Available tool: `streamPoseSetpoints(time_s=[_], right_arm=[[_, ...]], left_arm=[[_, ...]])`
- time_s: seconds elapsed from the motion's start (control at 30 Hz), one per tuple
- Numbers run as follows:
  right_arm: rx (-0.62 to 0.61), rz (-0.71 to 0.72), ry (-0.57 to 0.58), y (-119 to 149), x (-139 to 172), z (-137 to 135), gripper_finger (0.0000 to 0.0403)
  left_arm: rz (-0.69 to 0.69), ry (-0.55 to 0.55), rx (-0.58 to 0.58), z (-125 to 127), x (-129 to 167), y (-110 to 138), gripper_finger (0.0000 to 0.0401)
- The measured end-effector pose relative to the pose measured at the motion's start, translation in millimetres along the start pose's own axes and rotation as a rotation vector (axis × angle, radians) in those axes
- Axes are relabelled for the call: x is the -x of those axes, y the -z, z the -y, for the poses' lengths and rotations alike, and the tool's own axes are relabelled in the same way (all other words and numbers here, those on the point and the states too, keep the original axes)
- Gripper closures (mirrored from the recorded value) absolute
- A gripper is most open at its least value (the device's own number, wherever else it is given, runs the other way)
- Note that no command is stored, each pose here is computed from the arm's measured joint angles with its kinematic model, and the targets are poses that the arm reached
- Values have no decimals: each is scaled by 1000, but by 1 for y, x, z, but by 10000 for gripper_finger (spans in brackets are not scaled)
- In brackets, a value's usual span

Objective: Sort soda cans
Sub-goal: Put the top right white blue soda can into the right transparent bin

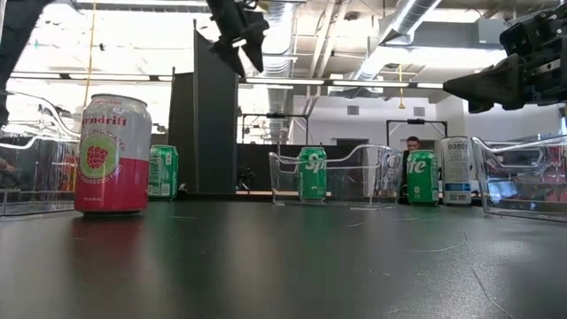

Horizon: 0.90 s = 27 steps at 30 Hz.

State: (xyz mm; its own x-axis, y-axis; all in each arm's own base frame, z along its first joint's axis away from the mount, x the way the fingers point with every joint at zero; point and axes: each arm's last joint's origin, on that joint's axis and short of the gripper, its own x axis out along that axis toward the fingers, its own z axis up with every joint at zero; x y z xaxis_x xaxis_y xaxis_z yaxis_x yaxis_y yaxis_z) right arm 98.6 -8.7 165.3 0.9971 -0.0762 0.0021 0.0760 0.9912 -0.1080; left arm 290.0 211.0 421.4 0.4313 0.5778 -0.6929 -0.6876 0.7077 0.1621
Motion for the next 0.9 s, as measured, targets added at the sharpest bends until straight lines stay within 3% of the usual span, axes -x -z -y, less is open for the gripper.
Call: streamPoseSetpoints(time_s=[0.13, 0.3, 0.53, 0.7, 0.83, 0.9], right_arm=[[-42, 5, -1, -1, 0, 0, 358], [-131, 34, -5, -5, 0, 0, 358], [-100, 144, 42, -17, 2, 3, 358], [3, 224, 247, -40, 7, 14, 358], [-3, 196, 554, -75, 17, 30, 351], [-8, 170, 648, -94, 18, 37, 339]], left_arm=[[117, 30, 30, -1, 5, 25, 49], [294, 131, 102, 3, 9, 75, 49], [482, 248, 157, 27, 26, 131, 49], [557, 285, 144, 54, 40, 154, 49], [624, 307, 122, 80, 48, 165, 49], [648, 307, 116, 91, 52, 170, 49]])
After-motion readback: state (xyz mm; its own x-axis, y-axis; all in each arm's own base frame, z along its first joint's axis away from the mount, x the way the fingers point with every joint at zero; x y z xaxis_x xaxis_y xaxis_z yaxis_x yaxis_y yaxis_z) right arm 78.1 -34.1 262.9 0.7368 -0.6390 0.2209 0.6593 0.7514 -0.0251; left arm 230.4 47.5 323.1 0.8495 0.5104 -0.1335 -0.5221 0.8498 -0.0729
